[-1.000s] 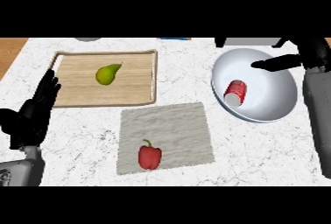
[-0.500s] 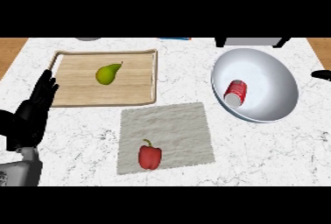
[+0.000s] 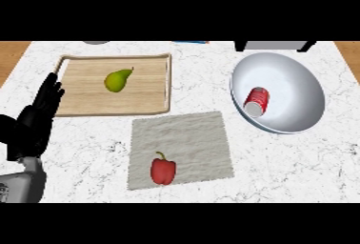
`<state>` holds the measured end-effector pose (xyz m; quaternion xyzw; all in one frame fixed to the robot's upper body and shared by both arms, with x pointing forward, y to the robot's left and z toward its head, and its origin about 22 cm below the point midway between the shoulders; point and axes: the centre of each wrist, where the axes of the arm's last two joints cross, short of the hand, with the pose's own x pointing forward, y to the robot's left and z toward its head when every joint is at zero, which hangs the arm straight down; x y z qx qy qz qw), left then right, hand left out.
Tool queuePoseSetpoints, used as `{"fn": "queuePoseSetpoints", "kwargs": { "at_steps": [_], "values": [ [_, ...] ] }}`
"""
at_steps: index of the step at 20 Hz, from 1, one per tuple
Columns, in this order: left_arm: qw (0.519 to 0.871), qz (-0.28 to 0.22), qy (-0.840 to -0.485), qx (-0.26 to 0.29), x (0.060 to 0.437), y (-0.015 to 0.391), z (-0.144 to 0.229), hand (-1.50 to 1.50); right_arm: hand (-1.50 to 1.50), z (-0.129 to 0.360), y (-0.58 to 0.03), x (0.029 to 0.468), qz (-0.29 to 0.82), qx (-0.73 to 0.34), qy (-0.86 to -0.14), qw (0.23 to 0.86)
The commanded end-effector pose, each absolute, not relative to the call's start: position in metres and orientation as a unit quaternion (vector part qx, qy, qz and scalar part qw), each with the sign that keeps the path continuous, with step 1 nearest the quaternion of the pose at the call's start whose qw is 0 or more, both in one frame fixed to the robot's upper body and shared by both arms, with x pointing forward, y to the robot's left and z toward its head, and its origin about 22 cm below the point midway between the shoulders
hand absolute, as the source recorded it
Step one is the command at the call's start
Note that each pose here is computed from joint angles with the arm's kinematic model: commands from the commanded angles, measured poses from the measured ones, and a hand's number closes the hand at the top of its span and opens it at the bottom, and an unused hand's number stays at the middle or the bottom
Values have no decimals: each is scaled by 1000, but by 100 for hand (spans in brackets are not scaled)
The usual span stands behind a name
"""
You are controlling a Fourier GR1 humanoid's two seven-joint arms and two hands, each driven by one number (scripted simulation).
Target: Pick the can from the placemat and place it in the bowl
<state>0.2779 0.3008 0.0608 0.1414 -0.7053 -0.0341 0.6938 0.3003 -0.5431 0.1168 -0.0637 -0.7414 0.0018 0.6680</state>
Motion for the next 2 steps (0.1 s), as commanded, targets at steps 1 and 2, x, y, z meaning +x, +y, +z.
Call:
{"fn": "queuePoseSetpoints", "kwargs": {
  "at_steps": [1,2],
  "values": [
    [695,-32,-704,143,274,312,48,0,-150,123,-561,285,-5,-38,-758,651],
    [691,-35,-707,145,289,310,68,0,-150,142,-570,282,2,-36,-763,645]
  ]
}}
